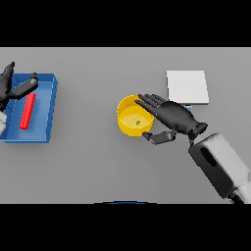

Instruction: Pick up the red beaker and tilt it to pour out 1 green nut into yellow bowl. Pick up the yellow bowl and place it on the metallic measuring scale.

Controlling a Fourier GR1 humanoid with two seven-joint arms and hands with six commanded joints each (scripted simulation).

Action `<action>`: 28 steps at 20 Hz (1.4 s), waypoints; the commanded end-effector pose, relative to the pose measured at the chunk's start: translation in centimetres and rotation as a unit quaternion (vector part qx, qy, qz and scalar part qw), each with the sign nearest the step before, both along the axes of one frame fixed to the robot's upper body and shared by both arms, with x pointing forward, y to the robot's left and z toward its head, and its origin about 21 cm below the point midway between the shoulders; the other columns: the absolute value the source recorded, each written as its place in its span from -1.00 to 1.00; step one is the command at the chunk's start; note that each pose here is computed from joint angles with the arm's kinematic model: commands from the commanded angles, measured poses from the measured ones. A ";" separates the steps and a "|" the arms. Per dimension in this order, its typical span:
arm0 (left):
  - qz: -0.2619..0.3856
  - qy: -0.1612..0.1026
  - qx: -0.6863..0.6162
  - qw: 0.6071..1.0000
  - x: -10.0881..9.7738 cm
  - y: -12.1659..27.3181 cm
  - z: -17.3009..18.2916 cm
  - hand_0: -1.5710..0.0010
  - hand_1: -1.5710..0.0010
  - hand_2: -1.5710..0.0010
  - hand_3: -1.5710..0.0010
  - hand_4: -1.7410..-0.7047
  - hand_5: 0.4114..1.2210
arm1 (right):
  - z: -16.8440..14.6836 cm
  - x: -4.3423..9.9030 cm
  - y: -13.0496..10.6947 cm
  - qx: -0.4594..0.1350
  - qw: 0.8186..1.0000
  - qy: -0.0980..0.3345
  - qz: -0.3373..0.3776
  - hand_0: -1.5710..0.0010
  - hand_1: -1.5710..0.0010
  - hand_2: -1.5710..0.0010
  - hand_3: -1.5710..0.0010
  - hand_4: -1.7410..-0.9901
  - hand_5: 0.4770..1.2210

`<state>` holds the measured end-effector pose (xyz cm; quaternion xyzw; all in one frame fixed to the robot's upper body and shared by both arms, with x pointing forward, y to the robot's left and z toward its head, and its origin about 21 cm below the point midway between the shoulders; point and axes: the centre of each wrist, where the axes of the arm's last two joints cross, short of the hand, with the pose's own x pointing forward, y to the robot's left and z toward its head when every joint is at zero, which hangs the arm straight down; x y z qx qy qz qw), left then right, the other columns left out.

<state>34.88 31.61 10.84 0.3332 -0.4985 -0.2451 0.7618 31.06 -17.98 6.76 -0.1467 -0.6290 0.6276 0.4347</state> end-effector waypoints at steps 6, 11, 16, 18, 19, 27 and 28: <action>0.003 0.007 0.000 1.000 -0.2 0.3 0.2 1.00 1.00 1.00 1.00 0.83 -0.24 | -0.2 1.8 1.5 -0.060 0.996 0.020 0.064 1.00 1.00 1.00 1.00 0.29 -0.44; -0.001 0.005 0.002 1.000 -0.2 0.5 0.0 1.00 1.00 1.00 1.00 0.83 -0.21 | -0.9 2.9 2.9 -0.088 0.991 0.044 0.091 1.00 1.00 1.00 1.00 0.31 -0.45; 0.003 0.005 0.002 1.000 0.0 0.4 0.3 1.00 1.00 1.00 1.00 0.82 -0.20 | -1.9 3.7 3.7 -0.130 0.985 0.069 0.095 1.00 1.00 1.00 1.00 0.19 -0.48; 0.006 0.004 0.006 1.000 0.0 0.8 0.3 1.00 1.00 1.00 1.00 0.82 -0.19 | -2.1 3.7 3.7 -0.146 0.981 0.076 0.099 1.00 1.00 1.00 1.00 0.17 -0.47; 0.006 0.005 0.005 1.000 0.0 0.9 0.3 1.00 1.00 1.00 1.00 0.82 -0.20 | -1.9 3.8 4.2 -0.156 0.980 0.076 0.100 1.00 1.00 1.00 1.00 0.16 -0.45; 0.001 -0.002 0.003 1.000 0.2 0.7 0.7 1.00 1.00 1.00 1.00 0.83 -0.23 | -2.0 3.8 5.5 -0.195 0.972 0.071 0.109 0.67 0.70 0.70 0.68 -0.06 0.14; 0.004 -0.002 0.005 1.000 0.1 0.8 0.5 1.00 1.00 1.00 1.00 0.83 -0.23 | -2.0 3.7 5.4 -0.196 0.971 0.077 0.113 0.35 0.44 0.51 0.54 -0.16 0.31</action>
